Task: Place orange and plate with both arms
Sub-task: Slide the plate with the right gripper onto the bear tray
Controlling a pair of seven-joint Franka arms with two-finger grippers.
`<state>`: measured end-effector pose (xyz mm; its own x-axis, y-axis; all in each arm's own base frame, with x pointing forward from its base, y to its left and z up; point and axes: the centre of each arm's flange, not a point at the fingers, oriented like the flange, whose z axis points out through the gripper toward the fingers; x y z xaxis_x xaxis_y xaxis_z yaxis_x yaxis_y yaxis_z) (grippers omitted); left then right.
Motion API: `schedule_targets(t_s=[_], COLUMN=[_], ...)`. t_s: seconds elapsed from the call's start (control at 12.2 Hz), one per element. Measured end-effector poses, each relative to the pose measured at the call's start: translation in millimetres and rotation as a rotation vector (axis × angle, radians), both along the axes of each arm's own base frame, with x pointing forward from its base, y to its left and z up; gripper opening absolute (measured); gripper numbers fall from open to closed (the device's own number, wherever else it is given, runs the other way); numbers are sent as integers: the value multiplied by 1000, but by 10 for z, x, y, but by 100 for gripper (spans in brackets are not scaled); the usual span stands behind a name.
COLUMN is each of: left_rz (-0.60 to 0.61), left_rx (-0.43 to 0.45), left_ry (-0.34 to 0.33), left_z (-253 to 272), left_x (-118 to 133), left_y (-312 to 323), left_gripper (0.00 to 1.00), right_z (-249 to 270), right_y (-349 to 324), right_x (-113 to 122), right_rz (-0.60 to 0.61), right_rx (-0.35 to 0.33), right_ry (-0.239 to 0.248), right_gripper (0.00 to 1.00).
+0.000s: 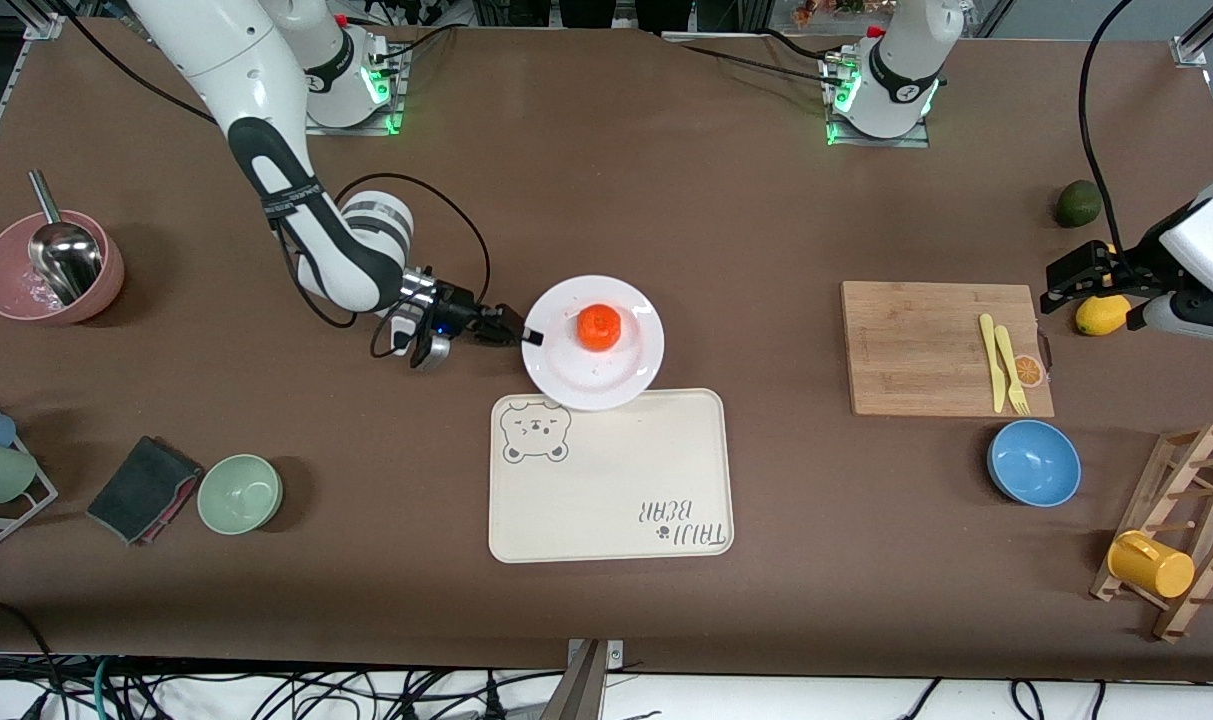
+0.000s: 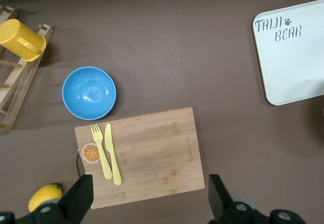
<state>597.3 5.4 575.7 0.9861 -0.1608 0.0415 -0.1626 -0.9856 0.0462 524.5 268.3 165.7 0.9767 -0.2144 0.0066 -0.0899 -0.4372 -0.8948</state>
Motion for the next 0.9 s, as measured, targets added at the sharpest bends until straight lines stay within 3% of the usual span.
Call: schedule_targets(t_s=[0.33,0.57,0.9], left_rz=[0,0,-1], left_rx=[0,0,0], left_ry=[0,0,0], left_z=[-2,-2,-4], left_x=[2,4,5], left_y=[1,2,2], left_gripper=[100,100,100], right_z=[19,-368,-434], right_y=[17,-37,123], right_x=[775,1201,1377], right_rz=[-79,-81,-41], right_rx=[47,11,-75], right_ry=[-4,-14,23], right_gripper=[4,4,4])
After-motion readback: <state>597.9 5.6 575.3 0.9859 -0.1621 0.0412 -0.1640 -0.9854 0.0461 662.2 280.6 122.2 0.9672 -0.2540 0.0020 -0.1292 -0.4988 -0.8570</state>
